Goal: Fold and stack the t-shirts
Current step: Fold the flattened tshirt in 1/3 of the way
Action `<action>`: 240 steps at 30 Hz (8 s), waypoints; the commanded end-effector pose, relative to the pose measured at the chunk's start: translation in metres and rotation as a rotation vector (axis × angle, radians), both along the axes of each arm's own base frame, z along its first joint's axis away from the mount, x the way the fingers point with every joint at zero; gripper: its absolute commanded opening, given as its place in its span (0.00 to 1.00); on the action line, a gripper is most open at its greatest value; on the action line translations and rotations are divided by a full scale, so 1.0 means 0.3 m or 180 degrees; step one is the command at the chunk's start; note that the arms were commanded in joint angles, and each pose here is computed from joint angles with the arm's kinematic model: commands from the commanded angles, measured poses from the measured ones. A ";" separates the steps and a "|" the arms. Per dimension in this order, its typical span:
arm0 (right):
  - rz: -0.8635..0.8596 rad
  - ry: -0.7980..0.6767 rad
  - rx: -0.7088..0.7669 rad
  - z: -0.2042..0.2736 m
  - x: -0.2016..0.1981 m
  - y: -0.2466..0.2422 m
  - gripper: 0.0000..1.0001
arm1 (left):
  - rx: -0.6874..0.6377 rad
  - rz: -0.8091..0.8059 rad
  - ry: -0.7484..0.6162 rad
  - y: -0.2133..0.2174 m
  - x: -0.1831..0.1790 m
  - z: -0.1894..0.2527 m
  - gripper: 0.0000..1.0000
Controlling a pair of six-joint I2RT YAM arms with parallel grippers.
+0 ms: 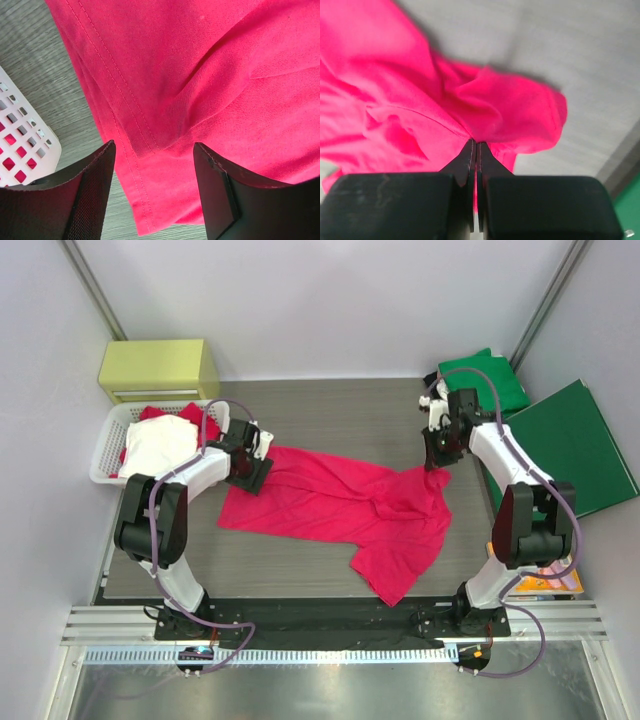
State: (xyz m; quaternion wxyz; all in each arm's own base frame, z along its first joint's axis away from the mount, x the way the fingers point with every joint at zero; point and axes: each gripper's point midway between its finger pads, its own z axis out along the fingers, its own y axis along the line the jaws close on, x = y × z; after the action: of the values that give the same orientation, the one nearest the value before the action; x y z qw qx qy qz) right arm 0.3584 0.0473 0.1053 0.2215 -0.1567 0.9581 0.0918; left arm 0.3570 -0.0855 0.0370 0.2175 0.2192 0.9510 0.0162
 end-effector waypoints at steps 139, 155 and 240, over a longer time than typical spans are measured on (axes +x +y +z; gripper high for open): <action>0.0275 0.0276 0.0261 0.055 -0.296 0.099 0.76 | -0.0224 0.0112 0.0056 -0.055 0.065 0.074 0.54; 0.0287 0.0314 0.0243 0.015 -0.296 0.096 0.74 | -0.0196 0.0266 0.0185 -0.016 0.044 0.059 0.56; 0.0376 0.0362 0.0088 -0.053 -0.308 0.069 0.69 | -0.0010 0.0327 0.0428 0.014 0.041 -0.005 0.45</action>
State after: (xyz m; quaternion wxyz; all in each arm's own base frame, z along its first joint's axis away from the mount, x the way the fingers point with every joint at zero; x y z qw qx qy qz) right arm 0.2622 0.0651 0.0891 0.1530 -0.1945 0.9609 0.1246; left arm 0.3580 -0.0825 0.0224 0.1292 0.1743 0.9762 0.0058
